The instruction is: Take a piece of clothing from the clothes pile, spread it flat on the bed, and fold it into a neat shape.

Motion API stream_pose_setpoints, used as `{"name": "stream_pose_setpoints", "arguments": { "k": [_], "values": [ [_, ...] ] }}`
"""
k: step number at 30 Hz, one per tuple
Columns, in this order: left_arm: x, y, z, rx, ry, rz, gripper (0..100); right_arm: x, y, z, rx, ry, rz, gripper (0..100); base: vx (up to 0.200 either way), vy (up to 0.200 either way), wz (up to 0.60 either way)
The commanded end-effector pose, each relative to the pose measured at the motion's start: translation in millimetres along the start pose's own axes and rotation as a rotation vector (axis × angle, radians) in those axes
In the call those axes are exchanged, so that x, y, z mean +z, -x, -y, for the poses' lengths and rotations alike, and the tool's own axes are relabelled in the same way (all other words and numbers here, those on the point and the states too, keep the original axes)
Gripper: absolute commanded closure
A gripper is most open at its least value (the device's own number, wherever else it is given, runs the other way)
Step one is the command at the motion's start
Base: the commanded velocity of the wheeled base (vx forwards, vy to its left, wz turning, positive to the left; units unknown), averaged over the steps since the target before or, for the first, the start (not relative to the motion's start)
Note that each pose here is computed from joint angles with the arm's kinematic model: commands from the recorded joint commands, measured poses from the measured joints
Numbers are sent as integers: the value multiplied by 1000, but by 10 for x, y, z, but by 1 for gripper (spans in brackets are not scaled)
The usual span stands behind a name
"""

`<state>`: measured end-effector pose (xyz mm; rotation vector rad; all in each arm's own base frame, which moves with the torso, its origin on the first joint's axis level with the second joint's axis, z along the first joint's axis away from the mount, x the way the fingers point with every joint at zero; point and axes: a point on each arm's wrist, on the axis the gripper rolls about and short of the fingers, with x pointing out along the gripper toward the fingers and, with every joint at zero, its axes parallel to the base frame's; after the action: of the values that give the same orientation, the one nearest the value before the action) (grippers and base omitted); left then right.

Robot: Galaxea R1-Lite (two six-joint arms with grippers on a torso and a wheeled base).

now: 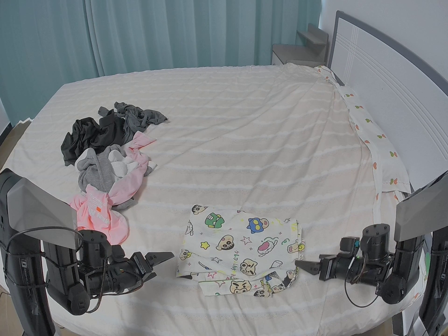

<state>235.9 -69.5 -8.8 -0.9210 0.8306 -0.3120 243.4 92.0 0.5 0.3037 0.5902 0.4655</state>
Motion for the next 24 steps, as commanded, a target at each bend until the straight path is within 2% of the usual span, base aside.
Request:
{"name": "stream_pose_setpoints", "arguments": {
  "k": [1,7,10,14,24],
  "values": [
    [5,-14,6,-11,-15,6,0,432,-63,-16,13,16,144,0,0,0,0],
    [5,-14,6,-11,-17,6,0,767,-349,17,1,-18,146,0,0,0,0],
    [3,-15,3,-9,-16,5,0,835,-426,-36,25,-100,134,0,0,0,0],
    [3,-15,3,-9,-16,5,0,813,-525,-33,62,-162,98,0,0,0,0],
    [3,-15,3,-9,-16,5,0,688,-599,-86,73,-159,51,0,0,0,0]
  ]
}}
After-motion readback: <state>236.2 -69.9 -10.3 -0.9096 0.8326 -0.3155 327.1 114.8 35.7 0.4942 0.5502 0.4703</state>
